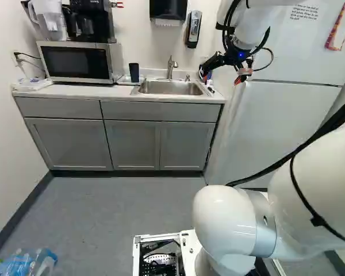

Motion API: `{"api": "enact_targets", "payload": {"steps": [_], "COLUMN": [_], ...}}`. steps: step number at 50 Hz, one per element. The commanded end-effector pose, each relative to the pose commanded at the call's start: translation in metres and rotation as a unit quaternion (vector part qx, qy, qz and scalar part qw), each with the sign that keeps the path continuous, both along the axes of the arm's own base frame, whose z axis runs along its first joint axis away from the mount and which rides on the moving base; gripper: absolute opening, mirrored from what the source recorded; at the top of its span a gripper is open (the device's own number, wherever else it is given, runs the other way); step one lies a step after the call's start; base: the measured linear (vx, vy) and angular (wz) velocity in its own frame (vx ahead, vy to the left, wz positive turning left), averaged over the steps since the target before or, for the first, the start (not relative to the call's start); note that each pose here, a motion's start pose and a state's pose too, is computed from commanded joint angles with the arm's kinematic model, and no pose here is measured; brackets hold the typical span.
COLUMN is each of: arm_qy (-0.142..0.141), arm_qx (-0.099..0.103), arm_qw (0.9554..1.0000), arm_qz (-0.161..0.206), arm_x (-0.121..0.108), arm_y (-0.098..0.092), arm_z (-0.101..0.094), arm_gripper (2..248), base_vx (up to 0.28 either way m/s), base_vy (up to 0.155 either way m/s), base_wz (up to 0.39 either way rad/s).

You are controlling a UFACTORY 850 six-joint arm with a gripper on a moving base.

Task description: Rinse the cup and place it in the tray

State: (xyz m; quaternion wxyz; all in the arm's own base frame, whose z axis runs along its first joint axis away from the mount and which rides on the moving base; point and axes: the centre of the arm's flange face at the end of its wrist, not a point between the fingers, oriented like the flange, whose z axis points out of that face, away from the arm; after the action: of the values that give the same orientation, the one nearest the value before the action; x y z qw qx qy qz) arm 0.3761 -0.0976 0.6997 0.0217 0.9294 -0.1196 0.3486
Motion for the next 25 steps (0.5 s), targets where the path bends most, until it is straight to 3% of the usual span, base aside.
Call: {"api": "enact_targets", "payload": {"steps": [25], "arm_qy": [-0.008], "arm_qx": [-0.004], "arm_qw": [1.0000], "arm_qz": [0.002], "arm_x": [0.003], "arm_y": [0.002], "arm_z": [-0.013], "arm_gripper": [247], "base_vx": [0.000], "base_vy": [0.000], "base_wz": [0.000]}}
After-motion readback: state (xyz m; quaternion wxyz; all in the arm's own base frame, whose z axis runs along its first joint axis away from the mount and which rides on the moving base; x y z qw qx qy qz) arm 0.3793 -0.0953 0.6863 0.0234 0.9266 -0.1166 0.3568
